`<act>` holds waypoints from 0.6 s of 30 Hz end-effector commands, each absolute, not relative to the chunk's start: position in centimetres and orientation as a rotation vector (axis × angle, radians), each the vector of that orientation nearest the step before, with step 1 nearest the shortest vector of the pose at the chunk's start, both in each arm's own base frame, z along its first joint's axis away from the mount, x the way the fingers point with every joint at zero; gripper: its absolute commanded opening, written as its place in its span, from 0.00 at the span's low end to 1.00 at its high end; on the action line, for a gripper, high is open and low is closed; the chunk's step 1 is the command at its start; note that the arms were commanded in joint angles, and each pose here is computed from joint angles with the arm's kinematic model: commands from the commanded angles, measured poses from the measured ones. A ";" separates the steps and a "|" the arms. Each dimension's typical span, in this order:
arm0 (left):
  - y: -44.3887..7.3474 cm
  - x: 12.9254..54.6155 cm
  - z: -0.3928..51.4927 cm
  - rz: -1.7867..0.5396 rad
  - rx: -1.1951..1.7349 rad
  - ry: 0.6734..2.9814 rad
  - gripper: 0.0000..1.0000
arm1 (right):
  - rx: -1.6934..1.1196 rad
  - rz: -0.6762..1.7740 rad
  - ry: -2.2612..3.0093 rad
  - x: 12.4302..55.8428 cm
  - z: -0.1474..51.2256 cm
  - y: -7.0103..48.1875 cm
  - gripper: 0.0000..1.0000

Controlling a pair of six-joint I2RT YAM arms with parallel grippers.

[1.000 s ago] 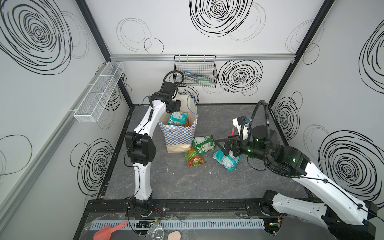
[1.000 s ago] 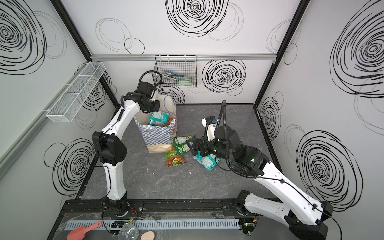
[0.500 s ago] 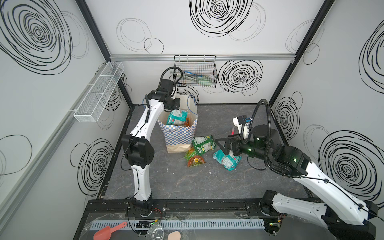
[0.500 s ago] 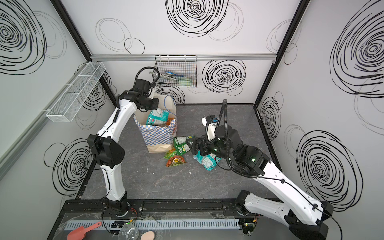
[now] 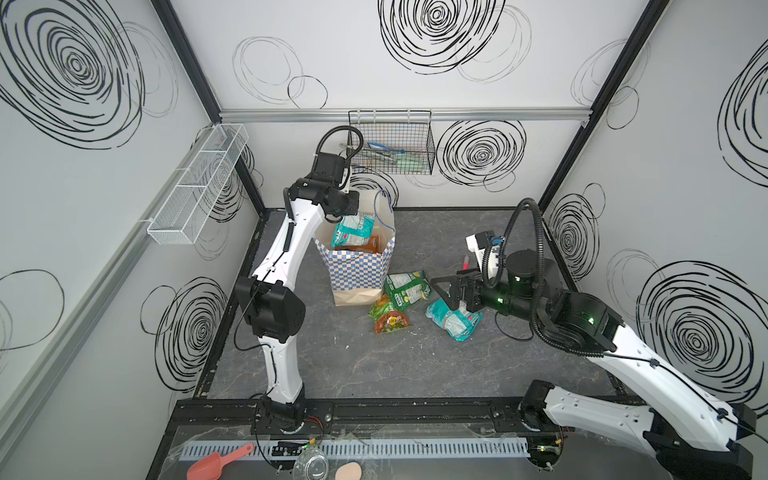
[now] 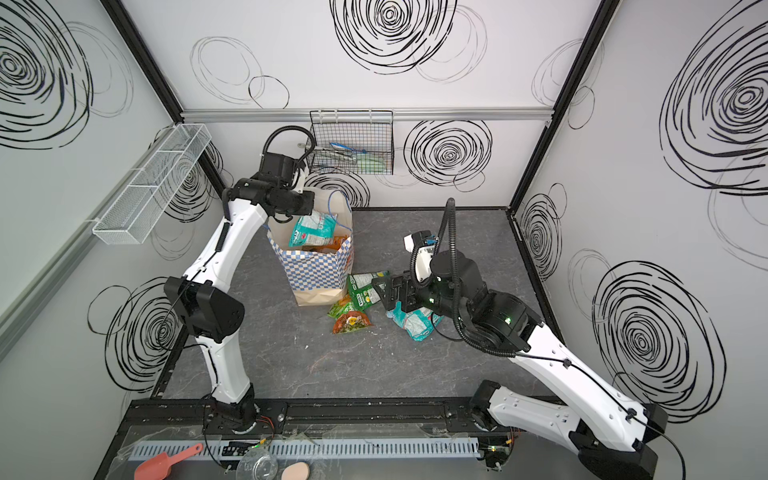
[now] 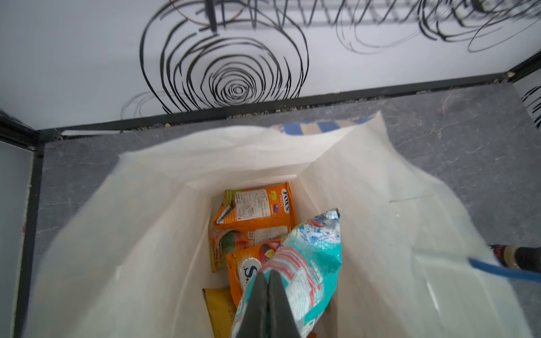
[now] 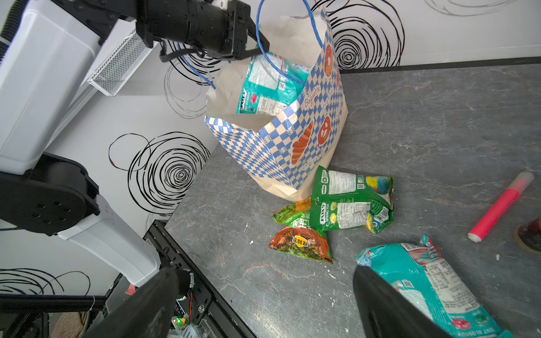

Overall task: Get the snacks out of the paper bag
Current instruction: 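Lift the teal packet up out of the bag with the left gripper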

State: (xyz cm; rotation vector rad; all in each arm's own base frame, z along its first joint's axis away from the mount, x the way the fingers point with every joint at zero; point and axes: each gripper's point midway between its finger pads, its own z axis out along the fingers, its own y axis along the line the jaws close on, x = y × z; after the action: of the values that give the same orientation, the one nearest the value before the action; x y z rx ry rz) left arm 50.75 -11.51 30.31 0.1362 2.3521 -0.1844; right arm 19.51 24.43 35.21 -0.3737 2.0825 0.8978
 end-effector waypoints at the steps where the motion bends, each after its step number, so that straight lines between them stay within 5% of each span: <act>1: -10.9 50.3 37.9 -0.178 0.097 2.159 0.00 | -0.366 0.938 2.024 19.2 37.1 24.4 0.97; 10: -9.9 47.5 46.4 -0.194 0.024 1.941 0.00 | -0.366 0.955 2.017 19.1 37.3 24.6 0.97; 18: -11.2 41.0 57.1 -0.335 0.017 1.638 0.00 | -0.361 0.960 2.016 19.0 37.2 24.5 0.98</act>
State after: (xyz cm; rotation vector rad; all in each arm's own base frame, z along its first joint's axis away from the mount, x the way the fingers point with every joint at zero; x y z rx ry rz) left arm 44.41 -10.87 48.51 0.0412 1.9056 -0.2370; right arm 19.34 24.49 35.51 -0.3703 2.0741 0.9127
